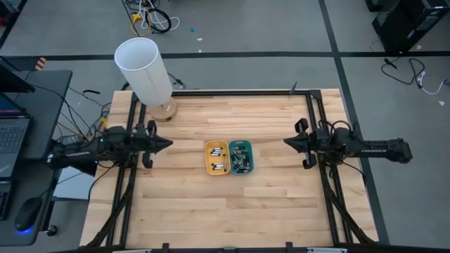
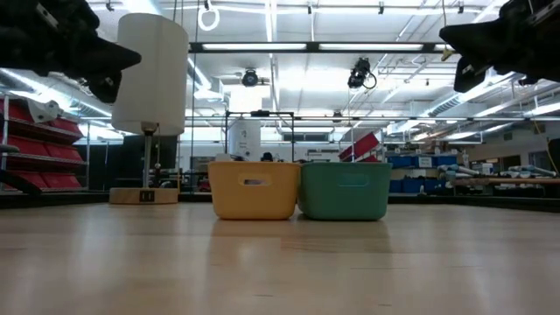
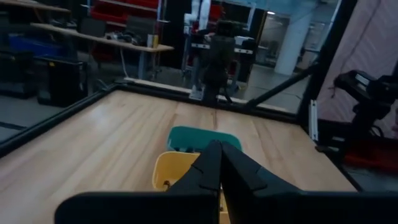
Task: Sort batteries
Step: Return to Home Position
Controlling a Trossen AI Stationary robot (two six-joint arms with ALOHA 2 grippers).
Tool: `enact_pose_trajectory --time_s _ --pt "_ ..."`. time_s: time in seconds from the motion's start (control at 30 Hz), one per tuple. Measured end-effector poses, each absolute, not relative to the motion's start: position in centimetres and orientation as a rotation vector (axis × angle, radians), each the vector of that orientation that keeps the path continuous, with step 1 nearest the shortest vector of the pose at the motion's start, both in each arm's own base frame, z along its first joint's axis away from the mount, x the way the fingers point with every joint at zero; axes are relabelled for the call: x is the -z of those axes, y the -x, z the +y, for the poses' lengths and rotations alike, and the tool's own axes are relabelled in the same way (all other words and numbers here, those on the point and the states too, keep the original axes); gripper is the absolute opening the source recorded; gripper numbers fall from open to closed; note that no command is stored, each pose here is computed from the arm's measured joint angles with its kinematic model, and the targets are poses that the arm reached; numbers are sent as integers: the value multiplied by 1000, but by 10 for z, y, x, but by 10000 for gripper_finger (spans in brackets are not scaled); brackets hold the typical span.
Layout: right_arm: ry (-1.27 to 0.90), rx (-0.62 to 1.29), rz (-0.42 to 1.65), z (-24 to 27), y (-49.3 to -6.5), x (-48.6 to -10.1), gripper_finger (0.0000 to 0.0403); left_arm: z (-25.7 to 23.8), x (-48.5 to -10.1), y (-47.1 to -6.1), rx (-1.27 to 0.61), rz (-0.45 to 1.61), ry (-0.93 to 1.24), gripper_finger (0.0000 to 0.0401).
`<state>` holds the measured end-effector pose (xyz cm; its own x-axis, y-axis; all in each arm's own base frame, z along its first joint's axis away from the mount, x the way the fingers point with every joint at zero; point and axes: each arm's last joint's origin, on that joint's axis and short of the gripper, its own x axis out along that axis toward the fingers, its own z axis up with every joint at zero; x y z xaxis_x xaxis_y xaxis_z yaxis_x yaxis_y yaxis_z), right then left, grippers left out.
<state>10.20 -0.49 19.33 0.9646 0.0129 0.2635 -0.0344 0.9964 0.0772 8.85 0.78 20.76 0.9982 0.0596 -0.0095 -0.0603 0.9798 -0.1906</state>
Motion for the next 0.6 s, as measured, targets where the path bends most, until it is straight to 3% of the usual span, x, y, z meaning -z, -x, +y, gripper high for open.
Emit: enact_pose_trajectory --time_s 0.6 --pt "-86 -61 -255 -12 -101 -193 0 10 -170 -94 -131 32 216 14"
